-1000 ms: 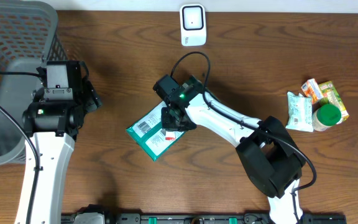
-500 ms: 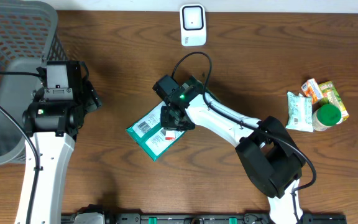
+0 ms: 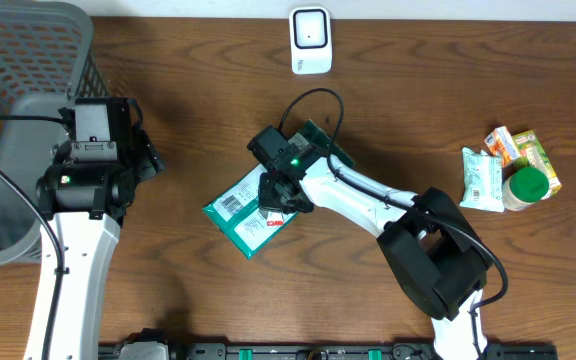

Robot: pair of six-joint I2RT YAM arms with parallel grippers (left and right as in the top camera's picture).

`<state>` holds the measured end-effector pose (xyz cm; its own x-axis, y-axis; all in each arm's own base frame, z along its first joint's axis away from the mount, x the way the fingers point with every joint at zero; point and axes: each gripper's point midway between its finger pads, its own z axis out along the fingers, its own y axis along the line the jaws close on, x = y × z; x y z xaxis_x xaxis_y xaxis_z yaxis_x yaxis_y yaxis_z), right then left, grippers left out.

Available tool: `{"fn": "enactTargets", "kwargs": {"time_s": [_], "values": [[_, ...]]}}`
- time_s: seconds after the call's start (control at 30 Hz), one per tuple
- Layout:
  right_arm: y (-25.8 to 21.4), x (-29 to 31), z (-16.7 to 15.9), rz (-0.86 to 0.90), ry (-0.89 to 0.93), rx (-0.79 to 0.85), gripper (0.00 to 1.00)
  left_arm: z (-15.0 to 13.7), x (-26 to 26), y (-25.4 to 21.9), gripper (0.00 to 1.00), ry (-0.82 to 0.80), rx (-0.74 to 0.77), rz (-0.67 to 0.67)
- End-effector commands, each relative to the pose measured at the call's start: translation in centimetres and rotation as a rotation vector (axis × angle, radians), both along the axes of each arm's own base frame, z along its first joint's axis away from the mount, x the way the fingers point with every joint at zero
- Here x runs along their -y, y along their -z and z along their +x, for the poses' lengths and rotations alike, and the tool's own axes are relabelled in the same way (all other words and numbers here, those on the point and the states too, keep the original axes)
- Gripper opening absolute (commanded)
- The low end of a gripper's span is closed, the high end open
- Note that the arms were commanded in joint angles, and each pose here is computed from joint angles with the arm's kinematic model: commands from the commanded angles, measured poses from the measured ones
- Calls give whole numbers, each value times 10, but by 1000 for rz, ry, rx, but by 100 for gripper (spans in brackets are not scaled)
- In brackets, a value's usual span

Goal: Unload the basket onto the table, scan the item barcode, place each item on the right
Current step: 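Move the right gripper left over the green 3M glove packs, then lower the right gripper and grasp the red strip on the glove packs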

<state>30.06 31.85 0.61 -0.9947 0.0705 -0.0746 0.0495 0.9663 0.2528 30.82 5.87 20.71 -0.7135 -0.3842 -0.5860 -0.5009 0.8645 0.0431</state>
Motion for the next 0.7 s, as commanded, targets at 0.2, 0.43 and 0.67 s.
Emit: {"fn": "enactTargets", "kwargs": {"time_s": [0.2, 0.43, 0.67], "values": [[-49, 13, 22, -61, -233, 206, 1, 0, -4, -5, 87, -5, 9, 16], [-72, 39, 34, -287, -521, 377, 1, 0, -4, -5, 87, -5, 10, 16], [-75, 76, 54, -584, -506, 476, 1, 0, -4, -5, 87, -5, 9, 16]]}}
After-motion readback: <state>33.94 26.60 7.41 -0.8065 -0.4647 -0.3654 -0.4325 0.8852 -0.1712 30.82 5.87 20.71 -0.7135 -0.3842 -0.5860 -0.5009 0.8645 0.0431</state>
